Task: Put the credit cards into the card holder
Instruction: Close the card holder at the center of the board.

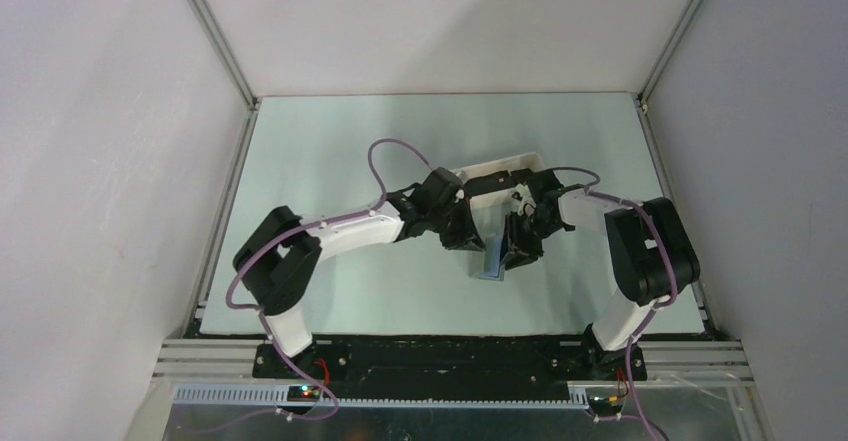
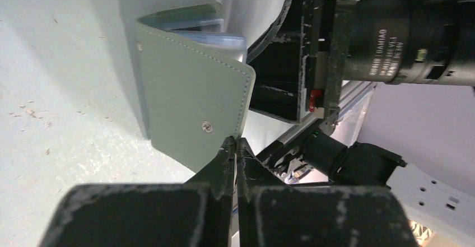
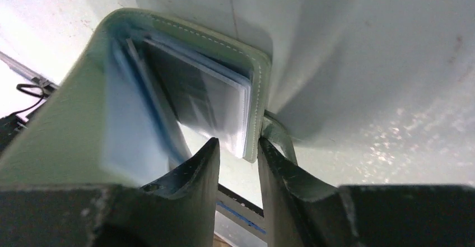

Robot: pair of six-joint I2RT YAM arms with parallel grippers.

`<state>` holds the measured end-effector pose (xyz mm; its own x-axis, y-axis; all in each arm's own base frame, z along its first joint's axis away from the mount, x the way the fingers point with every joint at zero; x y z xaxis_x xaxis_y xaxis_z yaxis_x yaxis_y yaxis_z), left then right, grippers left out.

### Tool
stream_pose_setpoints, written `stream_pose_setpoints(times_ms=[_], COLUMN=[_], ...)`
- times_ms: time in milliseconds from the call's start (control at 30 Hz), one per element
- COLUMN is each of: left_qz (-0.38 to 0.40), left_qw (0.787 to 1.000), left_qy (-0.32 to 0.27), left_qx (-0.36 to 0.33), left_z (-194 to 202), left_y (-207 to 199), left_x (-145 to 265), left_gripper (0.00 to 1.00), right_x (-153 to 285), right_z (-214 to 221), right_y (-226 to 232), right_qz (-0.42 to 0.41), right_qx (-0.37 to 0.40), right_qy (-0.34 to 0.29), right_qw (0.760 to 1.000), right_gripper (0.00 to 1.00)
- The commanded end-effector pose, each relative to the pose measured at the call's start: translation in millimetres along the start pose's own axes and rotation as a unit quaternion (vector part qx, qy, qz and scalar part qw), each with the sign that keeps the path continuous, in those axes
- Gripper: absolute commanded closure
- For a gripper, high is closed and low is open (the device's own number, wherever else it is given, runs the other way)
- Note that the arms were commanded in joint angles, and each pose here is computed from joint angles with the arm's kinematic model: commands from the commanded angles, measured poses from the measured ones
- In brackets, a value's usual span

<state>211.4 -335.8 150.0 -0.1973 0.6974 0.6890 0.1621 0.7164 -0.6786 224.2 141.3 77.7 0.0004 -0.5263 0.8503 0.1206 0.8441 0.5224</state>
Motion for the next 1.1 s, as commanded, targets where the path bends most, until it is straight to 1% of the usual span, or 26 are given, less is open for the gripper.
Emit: stream_pose_setpoints(times_ms=[0, 167, 267, 433, 500, 600, 633, 800, 867, 933, 967, 1000, 1033, 1067], left_qz=[-0.01, -0.013, -0.02, -0.039, -0.043, -0.036, -0.035, -0.015, -0.014, -0.001, 0.014, 0.022, 0.034, 0.043], left_qw=[1.0, 1.0, 0.999, 0.998, 0.998, 0.998, 0.997, 0.998, 0.997, 0.998, 0.998, 0.998, 0.998, 0.998], left_qy=[0.009, 0.026, 0.03, 0.033, 0.035, 0.04, 0.047, 0.044, 0.044, 0.039, 0.034, 0.031, 0.025, 0.021], left_qx=[0.01, 0.013, 0.017, 0.03, 0.034, 0.039, 0.041, 0.051, 0.057, 0.057, 0.054, 0.055, 0.051, 0.049], left_z=[2.1, 2.6, 2.3, 3.5, 3.2, 1.0, 2.3, -2.0, -1.3, -2.0, -3.4, -3.0, -4.5, -4.4], left_y=[-7.6, -8.2, -3.9, 5.8, 8.1, 6.5, 7.7, 2.7, 4.3, 1.2, -2.8, -5.2, -9.4, -13.2], left_x=[-15.9, -33.4, -40.9, -52.9, -58.7, -66.9, -70.6, -79.0, -82.1, -80.8, -79.4, -74.6, -71.5, -64.1], left_gripper=[1.0, 1.0, 1.0, 1.0, 1.0, 1.0, 1.0, 1.0, 0.94, 0.72, 0.67, 0.58, 0.55, 0.49], right_x=[-8.8, -3.5, 7.5, 24.9, 33.0, 42.5, 48.2, 62.5, 64.7, 64.3, 64.5, 64.8, 64.6, 64.4], right_z=[-10.5, -10.3, -6.7, 2.6, 6.3, 11.4, 11.0, 10.2, 7.6, 5.7, 3.9, 3.0, 2.0, 0.8], right_y=[3.9, 9.4, 11.0, 10.9, 9.5, 5.8, 5.8, 1.1, -1.5, -2.0, -1.6, -1.6, -0.9, -1.3], right_qz=[-0.026, -0.048, -0.046, -0.031, -0.021, -0.01, -0.011, -0.004, -0.006, -0.01, -0.013, -0.014, -0.019, -0.022], right_qx=[0.015, 0.02, 0.02, 0.023, 0.02, 0.006, 0.004, -0.001, -0.006, -0.005, -0.003, -0.004, -0.003, -0.005], right_qy=[-0.008, -0.009, -0.015, -0.021, -0.026, -0.027, -0.037, -0.063, -0.066, -0.066, -0.069, -0.071, -0.072, -0.072], right_qw=[1.0, 0.999, 0.999, 0.999, 0.999, 1.0, 0.999, 0.998, 0.998, 0.998, 0.998, 0.997, 0.997, 0.997], right_gripper=[0.65, 0.63, 0.57, 0.44, 0.42, 0.42, 0.42, 0.41, 0.42, 0.42, 0.42, 0.42, 0.41, 0.41])
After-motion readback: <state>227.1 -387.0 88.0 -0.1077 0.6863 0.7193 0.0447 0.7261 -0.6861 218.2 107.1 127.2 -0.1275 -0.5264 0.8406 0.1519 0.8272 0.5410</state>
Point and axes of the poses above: each gripper's point midway between its finger pads, its own x axis back along the fingers, its own y axis along the line the jaws close on, z = x × y, the point moved 7 cm from there along x, back along the fingers, and after that the axes turned 5 degrees about -x, right-handed, at the moved point
